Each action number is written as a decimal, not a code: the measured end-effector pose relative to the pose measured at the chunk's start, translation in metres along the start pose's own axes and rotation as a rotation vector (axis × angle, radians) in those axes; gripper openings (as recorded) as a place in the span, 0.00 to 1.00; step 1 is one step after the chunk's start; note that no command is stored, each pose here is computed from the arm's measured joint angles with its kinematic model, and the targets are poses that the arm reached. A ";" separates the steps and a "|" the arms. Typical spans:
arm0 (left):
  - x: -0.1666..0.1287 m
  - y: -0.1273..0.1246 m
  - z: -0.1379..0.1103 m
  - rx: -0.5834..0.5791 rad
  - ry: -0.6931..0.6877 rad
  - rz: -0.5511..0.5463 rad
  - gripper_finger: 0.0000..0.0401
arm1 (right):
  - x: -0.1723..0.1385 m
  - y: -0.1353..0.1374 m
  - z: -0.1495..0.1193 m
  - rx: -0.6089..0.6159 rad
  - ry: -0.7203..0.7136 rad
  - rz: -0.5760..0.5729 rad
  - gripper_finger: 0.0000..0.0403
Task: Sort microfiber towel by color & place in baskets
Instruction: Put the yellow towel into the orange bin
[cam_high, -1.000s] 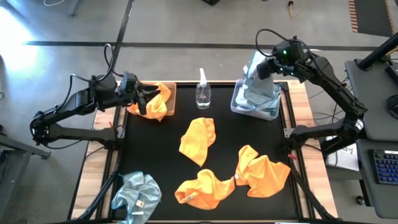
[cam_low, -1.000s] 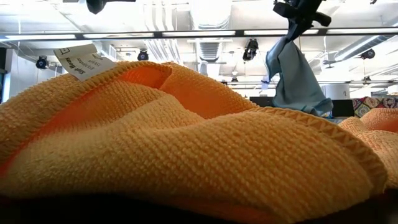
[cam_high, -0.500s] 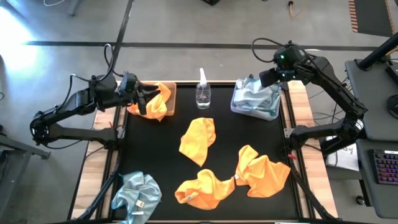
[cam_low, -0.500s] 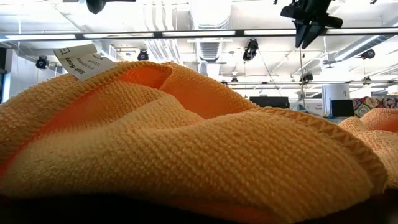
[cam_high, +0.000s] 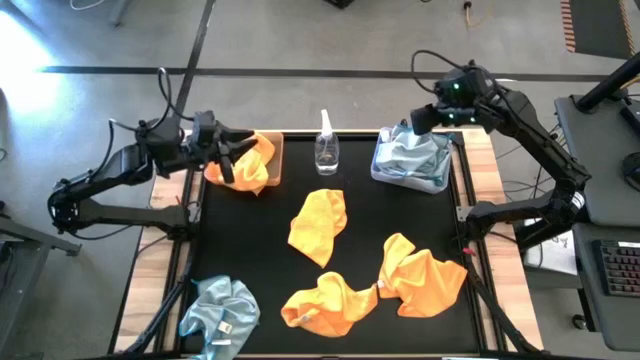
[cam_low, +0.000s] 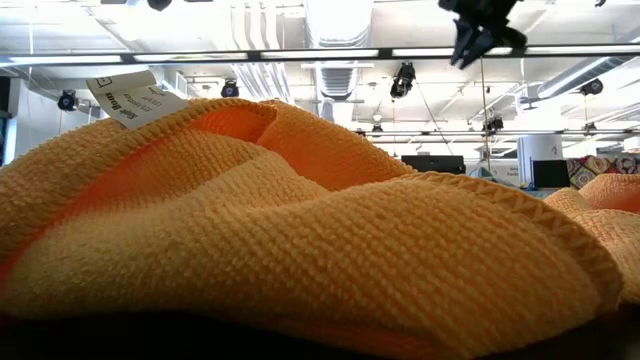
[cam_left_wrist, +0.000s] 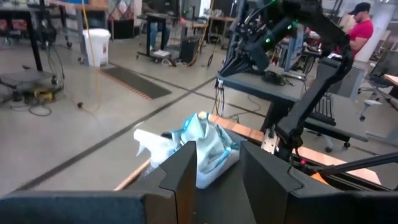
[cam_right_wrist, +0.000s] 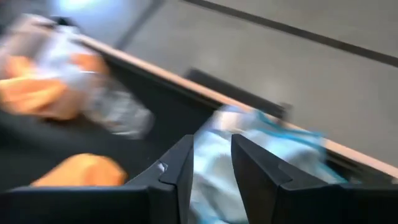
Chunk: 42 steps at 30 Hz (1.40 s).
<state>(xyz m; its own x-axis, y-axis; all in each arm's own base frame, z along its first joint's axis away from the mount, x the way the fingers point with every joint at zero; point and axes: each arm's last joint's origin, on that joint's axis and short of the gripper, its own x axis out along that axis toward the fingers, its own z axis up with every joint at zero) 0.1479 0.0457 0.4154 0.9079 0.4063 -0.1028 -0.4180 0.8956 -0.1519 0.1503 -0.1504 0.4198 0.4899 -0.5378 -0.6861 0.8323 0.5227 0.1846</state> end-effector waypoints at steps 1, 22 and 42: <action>-0.001 0.000 0.001 0.002 -0.005 -0.001 0.27 | 0.000 0.003 0.001 -0.004 -0.006 0.052 0.25; -0.002 0.000 0.000 0.000 -0.001 -0.001 0.27 | -0.017 0.094 -0.021 -0.090 0.034 0.572 0.20; 0.027 -0.014 -0.026 -0.197 0.343 -0.405 0.27 | -0.033 0.137 -0.037 -0.156 -0.038 0.711 0.17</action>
<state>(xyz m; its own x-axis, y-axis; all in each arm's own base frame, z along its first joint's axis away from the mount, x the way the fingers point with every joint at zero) 0.1771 0.0396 0.3891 0.9490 -0.0743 -0.3065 -0.0658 0.9037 -0.4230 0.2386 -0.0369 0.4420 0.9093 -0.0545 -0.4126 0.2645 0.8410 0.4719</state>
